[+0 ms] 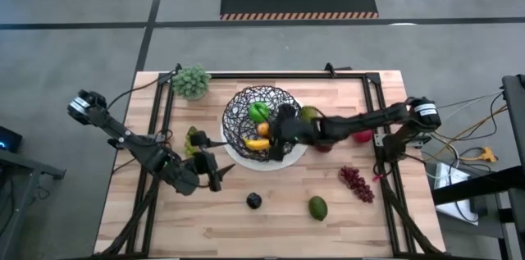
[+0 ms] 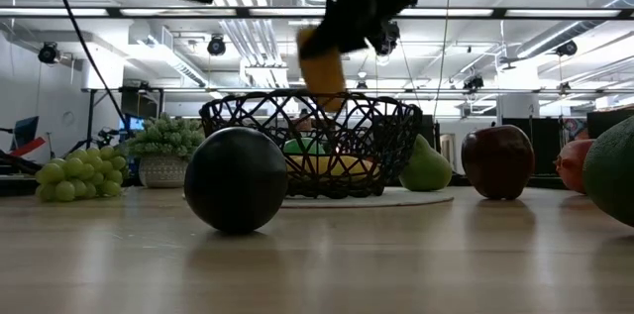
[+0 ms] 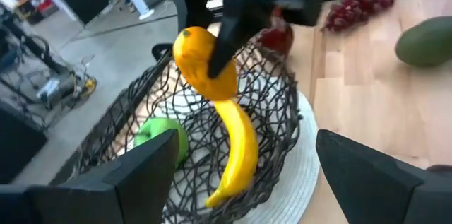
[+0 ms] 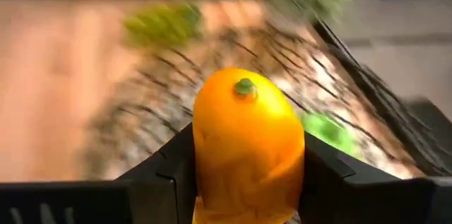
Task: Build produce basket
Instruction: Put the mango into the wire basket
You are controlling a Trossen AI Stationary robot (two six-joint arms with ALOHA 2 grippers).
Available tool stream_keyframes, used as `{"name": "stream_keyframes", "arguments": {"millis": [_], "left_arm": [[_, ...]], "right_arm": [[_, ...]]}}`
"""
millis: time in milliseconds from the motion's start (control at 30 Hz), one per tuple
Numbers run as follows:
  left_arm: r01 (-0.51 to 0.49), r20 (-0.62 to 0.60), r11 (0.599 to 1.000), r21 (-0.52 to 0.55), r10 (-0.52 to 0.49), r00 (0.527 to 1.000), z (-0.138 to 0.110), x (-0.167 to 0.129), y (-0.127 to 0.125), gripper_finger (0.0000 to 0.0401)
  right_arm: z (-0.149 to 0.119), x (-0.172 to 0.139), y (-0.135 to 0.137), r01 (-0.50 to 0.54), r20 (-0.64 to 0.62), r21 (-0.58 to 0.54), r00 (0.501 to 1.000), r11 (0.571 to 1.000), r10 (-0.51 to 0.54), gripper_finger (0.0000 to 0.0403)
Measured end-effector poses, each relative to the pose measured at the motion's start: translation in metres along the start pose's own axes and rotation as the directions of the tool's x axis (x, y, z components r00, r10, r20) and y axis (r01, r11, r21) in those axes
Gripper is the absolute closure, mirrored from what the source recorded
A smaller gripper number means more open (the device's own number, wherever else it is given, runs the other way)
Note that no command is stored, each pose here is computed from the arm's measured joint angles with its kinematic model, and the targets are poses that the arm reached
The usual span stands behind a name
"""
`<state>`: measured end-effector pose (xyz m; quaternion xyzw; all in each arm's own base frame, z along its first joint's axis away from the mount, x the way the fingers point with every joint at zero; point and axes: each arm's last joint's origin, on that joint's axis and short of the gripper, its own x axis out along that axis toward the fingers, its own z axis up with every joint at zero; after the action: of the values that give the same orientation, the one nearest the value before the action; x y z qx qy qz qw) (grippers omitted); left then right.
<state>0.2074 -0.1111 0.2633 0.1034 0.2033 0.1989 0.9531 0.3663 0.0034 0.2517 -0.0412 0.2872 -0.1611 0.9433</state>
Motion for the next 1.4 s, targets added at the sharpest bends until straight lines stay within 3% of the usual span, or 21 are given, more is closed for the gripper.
{"name": "stream_keyframes", "arguments": {"millis": [233,533,867,1400], "left_arm": [[0.004,0.023,0.996,-0.091,-0.002,1.000,-0.005,-0.008,0.012,0.0085],[0.003,0.024,0.996,-0.094,-0.001,1.000,-0.010,-0.010,0.017,0.0085],[0.003,0.026,0.996,-0.094,-0.001,1.000,-0.010,-0.010,0.018,0.0085],[-0.001,0.027,0.996,-0.094,0.004,1.000,-0.010,-0.010,0.018,0.0085]], "right_arm": [[0.002,0.009,-0.052,0.123,-0.179,0.067,0.978,0.990,-0.109,0.0243],[-0.017,0.019,-0.093,0.144,-0.274,0.183,0.958,0.972,-0.091,0.0243],[-0.031,0.032,-0.094,0.156,-0.077,0.282,0.987,0.947,-0.140,0.0243],[-0.056,0.036,-0.092,0.210,-0.111,0.339,0.977,0.917,-0.183,0.0189]]}}
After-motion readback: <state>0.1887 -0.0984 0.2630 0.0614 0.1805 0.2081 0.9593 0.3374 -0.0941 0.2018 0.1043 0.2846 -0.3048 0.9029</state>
